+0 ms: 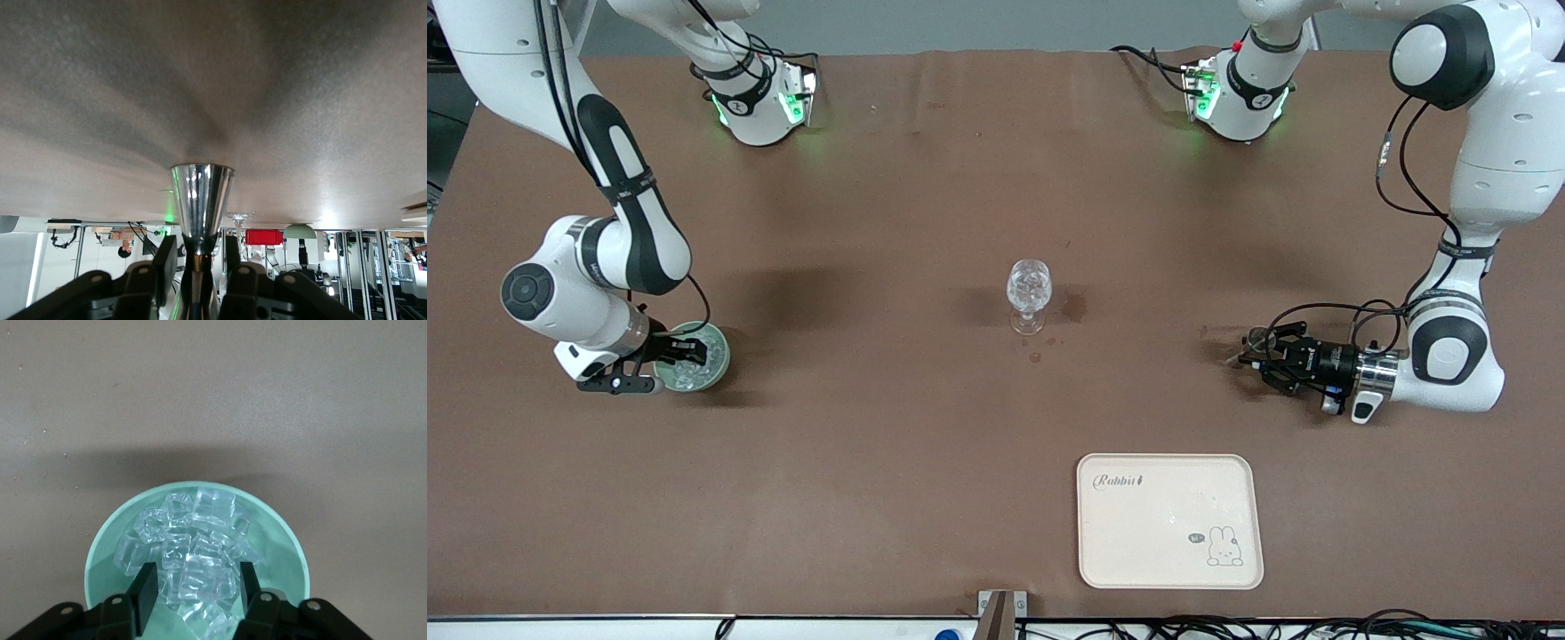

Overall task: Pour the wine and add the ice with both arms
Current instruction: 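Carry the jigger over the glass with the left gripper while the right gripper lifts ice, then tilt the jigger over the wine glass with the left gripper to pour, then move the jigger to the tray while the right gripper carries ice to the glass, then drop the ice cube into the glass while the left gripper lowers the jigger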

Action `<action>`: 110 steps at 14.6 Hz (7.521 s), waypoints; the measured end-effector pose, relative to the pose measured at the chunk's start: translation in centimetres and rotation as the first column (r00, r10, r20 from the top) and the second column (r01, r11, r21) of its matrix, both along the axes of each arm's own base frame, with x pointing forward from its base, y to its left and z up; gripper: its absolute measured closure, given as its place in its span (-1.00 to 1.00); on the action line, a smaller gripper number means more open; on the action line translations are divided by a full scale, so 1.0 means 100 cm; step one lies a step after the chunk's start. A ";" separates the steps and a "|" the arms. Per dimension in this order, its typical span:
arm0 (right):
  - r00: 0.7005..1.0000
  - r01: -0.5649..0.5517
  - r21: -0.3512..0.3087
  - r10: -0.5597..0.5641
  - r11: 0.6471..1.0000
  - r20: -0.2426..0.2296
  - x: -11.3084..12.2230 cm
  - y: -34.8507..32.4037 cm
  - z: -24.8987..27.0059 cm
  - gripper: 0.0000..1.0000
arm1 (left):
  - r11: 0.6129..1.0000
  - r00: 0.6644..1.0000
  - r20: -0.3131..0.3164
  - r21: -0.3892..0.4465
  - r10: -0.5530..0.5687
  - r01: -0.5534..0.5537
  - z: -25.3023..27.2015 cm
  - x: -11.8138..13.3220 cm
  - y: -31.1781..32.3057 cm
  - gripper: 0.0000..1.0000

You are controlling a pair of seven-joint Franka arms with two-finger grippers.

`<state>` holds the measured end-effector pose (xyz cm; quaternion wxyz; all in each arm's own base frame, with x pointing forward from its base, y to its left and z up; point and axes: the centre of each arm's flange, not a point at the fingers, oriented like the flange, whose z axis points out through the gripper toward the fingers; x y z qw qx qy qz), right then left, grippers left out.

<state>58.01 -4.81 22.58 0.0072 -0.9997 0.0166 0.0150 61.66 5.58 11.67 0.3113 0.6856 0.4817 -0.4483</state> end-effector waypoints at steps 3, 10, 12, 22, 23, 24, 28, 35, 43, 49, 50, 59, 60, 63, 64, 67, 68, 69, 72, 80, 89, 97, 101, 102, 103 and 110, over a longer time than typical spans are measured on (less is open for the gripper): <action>1.000 0.001 0.001 -0.001 1.000 0.000 0.000 0.000 0.000 -0.08 | 1.000 1.000 -0.003 -0.016 0.018 -0.018 -0.002 0.001 -0.001 0.58; 1.000 0.017 0.009 -0.017 1.000 0.006 0.001 0.000 0.001 0.46 | 0.996 0.995 -0.071 -0.044 0.073 -0.076 0.024 0.018 -0.030 0.58; 1.000 0.020 0.009 -0.020 1.000 0.011 0.003 0.000 0.003 0.46 | 0.996 0.994 -0.089 -0.049 0.064 -0.068 0.057 0.030 -0.060 0.58; 0.999 0.021 0.034 -0.019 0.999 -0.030 0.057 -0.009 0.106 0.46 | 0.993 0.999 -0.046 0.114 0.016 -0.011 0.197 0.021 -0.205 0.58; 0.999 0.023 0.035 -0.022 0.999 -0.024 0.058 -0.011 0.115 0.46 | 0.991 0.999 -0.036 0.137 0.013 -0.008 0.206 0.014 -0.224 0.58; 0.999 0.025 0.036 -0.024 0.999 -0.020 0.058 -0.013 0.122 0.46 | 0.987 0.999 -0.030 0.163 0.015 -0.010 0.214 0.008 -0.242 0.58; 0.999 0.033 0.040 -0.032 0.999 -0.017 0.053 -0.019 0.148 0.46 | 0.962 1.000 -0.013 0.273 0.001 0.002 0.240 -0.022 -0.311 0.58; 1.000 0.017 0.031 -0.016 0.999 -0.014 0.035 -0.020 0.204 0.46 | 0.876 1.000 -0.008 0.481 -0.029 0.030 0.241 -0.061 -0.371 0.58; 1.000 -0.005 0.023 0.005 1.000 -0.020 -0.014 -0.018 0.300 0.46 | 0.748 0.998 0.018 0.663 -0.055 0.029 0.236 -0.087 -0.410 0.58; 1.000 -0.014 0.027 0.014 1.000 -0.002 -0.044 -0.015 0.347 0.46 | 0.657 0.997 0.063 0.754 -0.034 -0.026 0.242 -0.094 -0.428 0.58; 1.000 -0.016 0.027 0.016 1.000 0.000 -0.047 -0.015 0.351 0.46 | 0.647 0.997 0.071 0.762 -0.027 -0.036 0.244 -0.093 -0.429 0.58; 1.000 -0.026 0.022 0.026 0.999 0.005 -0.052 -0.015 0.358 0.46 | 0.546 0.987 0.152 0.832 -0.045 -0.103 0.251 -0.111 -0.460 0.58; 1.000 -0.026 0.022 0.026 0.999 0.005 -0.052 -0.016 0.358 0.46 | 0.533 0.986 0.163 0.838 -0.044 -0.115 0.252 -0.111 -0.461 0.58; 1.000 -0.026 0.022 0.026 0.999 0.005 -0.052 -0.016 0.358 0.46 | 0.506 0.980 0.193 0.851 -0.047 -0.143 0.255 -0.114 -0.467 0.58; 1.000 -0.026 0.022 0.026 0.999 0.005 -0.052 -0.016 0.358 0.46 | 0.501 0.979 0.198 0.853 -0.050 -0.147 0.256 -0.115 -0.469 0.58; 1.000 -0.027 0.022 0.027 0.999 0.005 -0.052 -0.016 0.358 0.46 | 0.501 0.978 0.201 0.853 -0.057 -0.146 0.256 -0.118 -0.473 0.58; 1.000 -0.027 0.022 0.027 0.999 0.005 -0.052 -0.016 0.358 0.46 | 0.501 0.978 0.201 0.853 -0.058 -0.145 0.256 -0.118 -0.473 0.58; 1.000 -0.027 0.022 0.027 0.999 0.005 -0.052 -0.016 0.358 0.46 | 0.501 0.978 0.201 0.853 -0.057 -0.146 0.256 -0.118 -0.473 0.58; 1.000 -0.027 0.022 0.027 0.999 0.003 -0.052 -0.016 0.358 0.46 | 0.513 0.981 0.194 0.845 -0.031 -0.151 0.258 -0.111 -0.466 0.58; 1.000 -0.028 0.022 0.028 0.999 0.002 -0.052 -0.015 0.358 0.46 | 0.673 0.991 0.136 0.731 0.014 -0.110 0.284 -0.078 -0.442 0.58; 0.999 0.019 0.016 -0.020 1.000 0.036 -0.044 0.041 0.361 0.46 | 0.852 0.974 0.103 0.473 0.202 -0.226 0.319 0.019 -0.319 0.58; 0.965 0.260 0.018 -0.261 0.965 0.037 -0.066 0.306 0.337 0.46 | 0.900 0.923 0.055 0.208 0.380 -0.383 0.242 0.100 -0.205 0.58; 0.940 0.339 -0.004 -0.338 0.941 0.033 -0.070 0.430 0.294 0.46 | 0.857 0.867 0.073 0.134 0.492 -0.498 0.189 0.125 -0.164 0.58; 0.933 0.358 0.004 -0.358 0.934 0.043 -0.069 0.459 0.281 0.46 | 0.839 0.845 0.054 0.095 0.533 -0.535 0.178 0.131 -0.156 0.58; 0.926 0.374 0.015 -0.374 0.927 0.053 -0.068 0.487 0.267 0.46 | 0.820 0.822 0.034 0.067 0.568 -0.569 0.167 0.136 -0.150 0.58; 0.900 0.423 0.063 -0.427 0.904 0.085 -0.082 0.604 0.189 0.46 | 0.732 0.732 -0.026 0.013 0.681 -0.681 0.074 0.150 -0.128 0.58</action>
